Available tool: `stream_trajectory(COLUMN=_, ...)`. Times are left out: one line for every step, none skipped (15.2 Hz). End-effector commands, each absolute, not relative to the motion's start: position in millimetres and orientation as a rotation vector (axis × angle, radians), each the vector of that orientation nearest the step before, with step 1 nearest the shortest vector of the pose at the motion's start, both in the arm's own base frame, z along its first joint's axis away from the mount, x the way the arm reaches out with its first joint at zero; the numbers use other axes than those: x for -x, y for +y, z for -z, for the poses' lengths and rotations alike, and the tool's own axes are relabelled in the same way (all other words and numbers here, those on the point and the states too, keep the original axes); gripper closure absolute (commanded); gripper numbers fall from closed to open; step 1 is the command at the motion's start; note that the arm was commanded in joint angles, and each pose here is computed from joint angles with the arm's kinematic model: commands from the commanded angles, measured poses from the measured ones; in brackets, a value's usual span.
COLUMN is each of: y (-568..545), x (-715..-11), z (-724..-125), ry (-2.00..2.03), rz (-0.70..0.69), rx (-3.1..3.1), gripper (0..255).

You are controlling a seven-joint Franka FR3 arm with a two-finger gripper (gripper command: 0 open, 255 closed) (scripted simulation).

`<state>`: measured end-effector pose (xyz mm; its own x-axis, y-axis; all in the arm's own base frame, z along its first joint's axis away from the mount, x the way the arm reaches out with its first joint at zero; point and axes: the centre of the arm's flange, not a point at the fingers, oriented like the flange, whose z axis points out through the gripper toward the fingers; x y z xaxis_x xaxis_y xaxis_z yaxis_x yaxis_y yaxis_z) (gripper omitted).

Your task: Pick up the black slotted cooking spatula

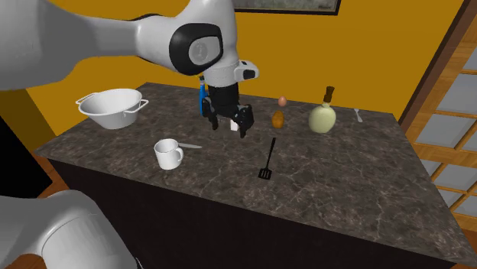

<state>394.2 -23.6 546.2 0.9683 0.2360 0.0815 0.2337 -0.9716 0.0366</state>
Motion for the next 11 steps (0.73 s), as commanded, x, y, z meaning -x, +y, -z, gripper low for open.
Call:
stream_trajectory(y=-25.4, x=-411.9, z=-529.0, ry=0.391, rz=-0.132, rx=-3.094, gripper=0)
stream_trajectory(y=-26.7, x=-421.7, z=-520.0, ry=0.402, rz=-0.13, rx=-3.097, gripper=0)
stream_trajectory(y=-27.9, x=-431.5, z=-510.9, ry=0.414, rz=-0.128, rx=-3.099, gripper=0)
stream_trajectory(y=-29.1, x=-441.3, z=-501.8, ry=0.425, rz=-0.127, rx=-3.101, gripper=0)
stream_trajectory(y=-30.1, x=-451.1, z=-492.7, ry=0.436, rz=-0.125, rx=-3.103, gripper=0)
stream_trajectory(y=-31.0, x=-461.0, z=-483.6, ry=0.447, rz=-0.123, rx=-3.105, gripper=0)
stream_trajectory(y=-31.8, x=-470.7, z=-474.5, ry=0.458, rz=-0.121, rx=-3.108, gripper=0)
stream_trajectory(y=-32.5, x=-480.5, z=-465.3, ry=0.47, rz=-0.119, rx=-3.11, gripper=0)
stream_trajectory(y=-33.1, x=-490.3, z=-456.1, ry=0.481, rz=-0.117, rx=-3.112, gripper=0)
stream_trajectory(y=-33.6, x=-500.0, z=-446.9, ry=0.492, rz=-0.115, rx=-3.114, gripper=0)
stream_trajectory(y=-34.1, x=-509.8, z=-437.7, ry=0.503, rz=-0.113, rx=-3.116, gripper=0)
